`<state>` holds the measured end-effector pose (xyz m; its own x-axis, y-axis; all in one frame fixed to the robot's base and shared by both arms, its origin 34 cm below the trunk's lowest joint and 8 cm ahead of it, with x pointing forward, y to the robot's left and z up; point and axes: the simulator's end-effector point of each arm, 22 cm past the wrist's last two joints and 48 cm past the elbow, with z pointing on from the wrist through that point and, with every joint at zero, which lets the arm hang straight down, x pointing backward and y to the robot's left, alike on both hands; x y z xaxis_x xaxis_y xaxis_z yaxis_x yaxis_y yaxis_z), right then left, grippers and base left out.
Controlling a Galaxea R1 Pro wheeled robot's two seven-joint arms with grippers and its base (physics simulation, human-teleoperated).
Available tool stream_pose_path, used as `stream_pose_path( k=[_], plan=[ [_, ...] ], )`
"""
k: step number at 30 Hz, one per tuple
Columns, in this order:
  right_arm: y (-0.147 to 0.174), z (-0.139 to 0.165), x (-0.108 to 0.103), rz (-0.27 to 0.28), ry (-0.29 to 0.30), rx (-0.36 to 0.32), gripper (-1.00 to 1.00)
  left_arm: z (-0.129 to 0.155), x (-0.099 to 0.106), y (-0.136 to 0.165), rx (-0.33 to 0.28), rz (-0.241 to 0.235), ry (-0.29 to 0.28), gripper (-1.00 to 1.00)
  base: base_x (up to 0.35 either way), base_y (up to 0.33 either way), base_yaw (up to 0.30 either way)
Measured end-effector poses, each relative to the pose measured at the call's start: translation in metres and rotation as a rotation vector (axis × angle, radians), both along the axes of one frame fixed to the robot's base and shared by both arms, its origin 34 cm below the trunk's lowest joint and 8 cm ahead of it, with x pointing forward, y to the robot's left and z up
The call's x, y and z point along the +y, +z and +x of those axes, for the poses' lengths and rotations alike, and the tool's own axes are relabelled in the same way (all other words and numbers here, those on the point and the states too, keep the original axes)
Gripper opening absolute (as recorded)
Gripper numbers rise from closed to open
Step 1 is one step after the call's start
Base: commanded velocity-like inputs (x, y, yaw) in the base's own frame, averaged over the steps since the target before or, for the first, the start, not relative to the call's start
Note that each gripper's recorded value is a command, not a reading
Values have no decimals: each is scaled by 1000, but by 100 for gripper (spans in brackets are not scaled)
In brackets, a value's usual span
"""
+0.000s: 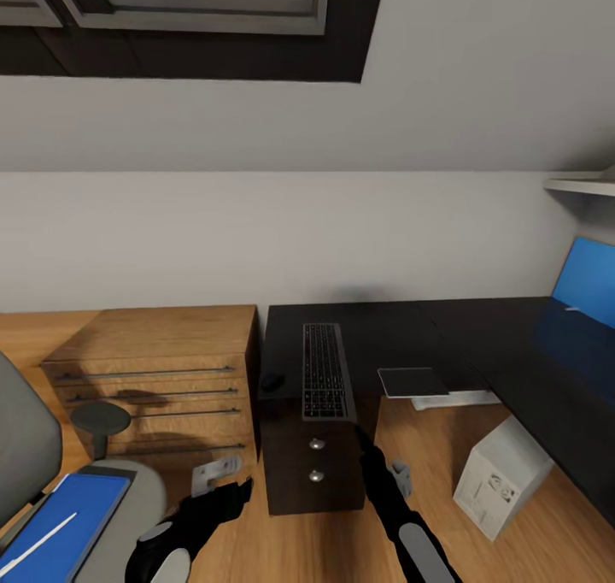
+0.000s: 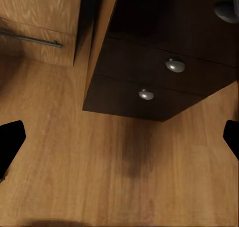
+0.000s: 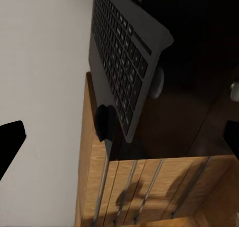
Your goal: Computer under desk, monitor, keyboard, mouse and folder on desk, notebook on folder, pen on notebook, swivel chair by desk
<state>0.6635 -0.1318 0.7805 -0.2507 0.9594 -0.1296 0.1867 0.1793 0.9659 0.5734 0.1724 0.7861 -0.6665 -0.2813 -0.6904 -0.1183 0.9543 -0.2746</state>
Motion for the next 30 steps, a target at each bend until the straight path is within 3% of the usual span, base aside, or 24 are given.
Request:
stream_pose_path(
  k=[7, 11, 14, 30],
  plan=[
    [-6, -1, 0, -6, 16, -18, 100, -3, 0, -12, 15, -6, -3, 100, 0, 0, 0],
    [5, 1, 15, -20, 56, -40, 100, -1, 4, -11, 10, -2, 3, 100, 0, 0, 0],
    [11, 6, 16, -19, 54, -73, 100, -1, 0, -14, 10, -14, 6, 100, 0, 0, 0],
    [-23, 0, 26, -12, 75, -57, 100, -3, 4, -42, 13, -11, 6, 100, 0, 0, 0]
  ],
)
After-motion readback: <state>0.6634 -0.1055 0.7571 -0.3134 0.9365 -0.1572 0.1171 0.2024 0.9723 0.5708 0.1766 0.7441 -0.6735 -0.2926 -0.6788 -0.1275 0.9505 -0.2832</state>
